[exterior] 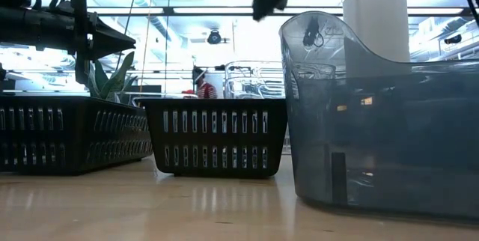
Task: Stack baskets by color
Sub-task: Stack the left transparent bin on the transparent bins
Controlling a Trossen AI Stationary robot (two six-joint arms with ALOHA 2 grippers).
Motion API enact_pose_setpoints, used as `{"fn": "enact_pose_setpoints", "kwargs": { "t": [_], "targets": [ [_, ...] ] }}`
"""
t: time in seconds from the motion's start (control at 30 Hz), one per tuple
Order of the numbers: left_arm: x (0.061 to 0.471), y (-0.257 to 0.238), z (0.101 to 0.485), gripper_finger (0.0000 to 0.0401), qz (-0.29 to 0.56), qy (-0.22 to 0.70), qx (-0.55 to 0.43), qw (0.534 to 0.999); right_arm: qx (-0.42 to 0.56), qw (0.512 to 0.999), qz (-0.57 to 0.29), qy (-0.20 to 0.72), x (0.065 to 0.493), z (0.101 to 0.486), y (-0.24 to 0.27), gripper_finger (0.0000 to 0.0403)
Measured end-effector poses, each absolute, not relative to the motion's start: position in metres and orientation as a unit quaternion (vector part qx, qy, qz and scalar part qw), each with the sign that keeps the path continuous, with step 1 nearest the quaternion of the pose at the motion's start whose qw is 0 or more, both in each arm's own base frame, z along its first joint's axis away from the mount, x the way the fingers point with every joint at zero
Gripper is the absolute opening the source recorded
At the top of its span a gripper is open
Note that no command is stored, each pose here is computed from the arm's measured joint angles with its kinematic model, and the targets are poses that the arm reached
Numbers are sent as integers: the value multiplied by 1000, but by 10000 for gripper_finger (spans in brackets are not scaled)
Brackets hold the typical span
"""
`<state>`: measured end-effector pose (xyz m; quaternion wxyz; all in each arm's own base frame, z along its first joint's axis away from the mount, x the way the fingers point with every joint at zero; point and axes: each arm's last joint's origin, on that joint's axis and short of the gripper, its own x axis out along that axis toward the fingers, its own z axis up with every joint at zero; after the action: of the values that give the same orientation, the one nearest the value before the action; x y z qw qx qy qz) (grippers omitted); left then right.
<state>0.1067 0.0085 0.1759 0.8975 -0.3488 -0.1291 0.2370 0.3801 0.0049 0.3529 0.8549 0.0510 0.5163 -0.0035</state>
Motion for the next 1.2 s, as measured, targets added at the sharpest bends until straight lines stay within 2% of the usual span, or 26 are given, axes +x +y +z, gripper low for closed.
{"fn": "enact_pose_setpoints", "kwargs": {
  "t": [0.17, 0.4, 0.53, 0.63, 0.77, 0.87, 0.97, 1.1, 1.2],
  "targets": [
    [107, 8, 176, 38, 237, -129, -349, 897, 36, 890, -21, 455, 379, 391, -2, 150],
    [107, 9, 176, 38, 235, -134, -359, 893, 43, 946, -35, 319, 386, 433, -18, 149],
    [106, 8, 179, 35, 211, -170, -453, 849, 46, 960, -34, 273, 390, 441, -23, 149],
    [106, 8, 181, 35, 195, -189, -512, 815, 91, 966, -3, 243, 390, 450, -22, 149],
    [107, 8, 181, 37, 168, -195, -563, 785, 122, 970, -15, 209, 388, 467, -22, 147],
    [107, 6, 186, 33, 132, -195, -560, 794, 115, 971, -17, 207, 392, 466, -23, 146],
    [106, 4, 198, 25, 92, -204, -519, 825, 121, 972, -18, 200, 398, 464, -23, 145],
    [103, 3, 222, 14, 75, -216, -450, 863, 109, 973, -15, 202, 404, 459, -23, 145],
    [103, 3, 235, 12, 86, -190, -401, 892, 101, 975, -23, 199, 404, 459, -24, 145]
  ]
}}
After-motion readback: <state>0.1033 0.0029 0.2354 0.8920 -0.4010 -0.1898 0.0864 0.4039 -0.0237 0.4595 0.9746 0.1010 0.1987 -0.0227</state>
